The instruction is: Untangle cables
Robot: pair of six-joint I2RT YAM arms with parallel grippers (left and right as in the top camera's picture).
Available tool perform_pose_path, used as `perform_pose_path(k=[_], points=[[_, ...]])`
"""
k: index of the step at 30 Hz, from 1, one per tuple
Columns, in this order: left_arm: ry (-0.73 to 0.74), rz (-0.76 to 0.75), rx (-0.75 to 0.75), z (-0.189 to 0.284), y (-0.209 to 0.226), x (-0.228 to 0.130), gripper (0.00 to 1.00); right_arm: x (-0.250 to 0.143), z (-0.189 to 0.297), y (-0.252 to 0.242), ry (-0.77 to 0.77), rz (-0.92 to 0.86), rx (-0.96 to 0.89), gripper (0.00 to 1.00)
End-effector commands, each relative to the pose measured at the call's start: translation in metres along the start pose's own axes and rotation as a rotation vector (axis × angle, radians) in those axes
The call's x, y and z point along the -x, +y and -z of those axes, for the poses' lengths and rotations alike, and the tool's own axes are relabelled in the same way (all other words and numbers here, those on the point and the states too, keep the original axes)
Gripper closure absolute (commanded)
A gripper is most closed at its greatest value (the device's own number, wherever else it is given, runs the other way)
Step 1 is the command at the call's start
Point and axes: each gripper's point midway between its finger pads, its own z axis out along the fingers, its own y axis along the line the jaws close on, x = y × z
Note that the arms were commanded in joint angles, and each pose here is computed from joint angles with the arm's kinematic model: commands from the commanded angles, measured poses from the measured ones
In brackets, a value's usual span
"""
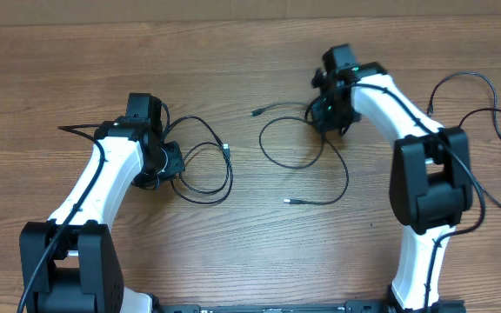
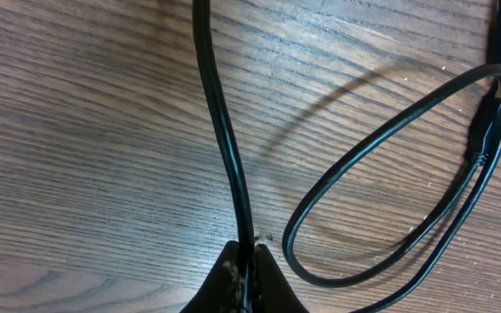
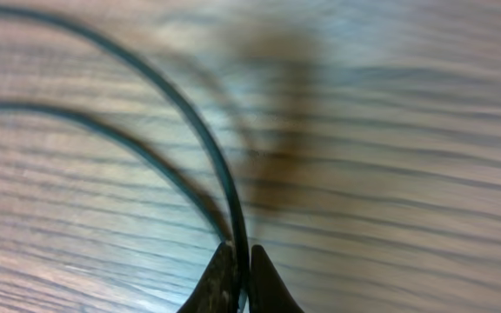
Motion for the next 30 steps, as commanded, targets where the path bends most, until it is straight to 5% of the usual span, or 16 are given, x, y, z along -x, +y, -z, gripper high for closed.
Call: perform_pose_path(k=[1, 10, 18, 28, 30], points=[[0.007, -0.010, 0.000, -0.002, -0.001, -0.001, 0.96, 0.037, 0.071, -0.040, -0.183, -0.107, -0.094, 0.96], [0.007, -0.010, -0.001, -0.002, -0.001, -0.001, 0.96, 0.054, 0.192, -0.152, -0.395, -0.320, -0.296, 0.96], [0.007, -0.010, -0.001, -0.002, -0.001, -0.001, 0.96, 0.024, 0.288, -0.257, -0.561, -0.634, -0.400, 0.96], [0.008, -0.010, -0.001, -0.002, -0.001, -0.001, 0.96, 0.017, 0.242, -0.169, -0.389, -0.564, 0.127, 0.90], [0.007, -0.010, -0.001, -0.002, -0.001, -0.001, 0.96, 0.017, 0.233, -0.147, -0.348, -0.537, 0.183, 0.82]])
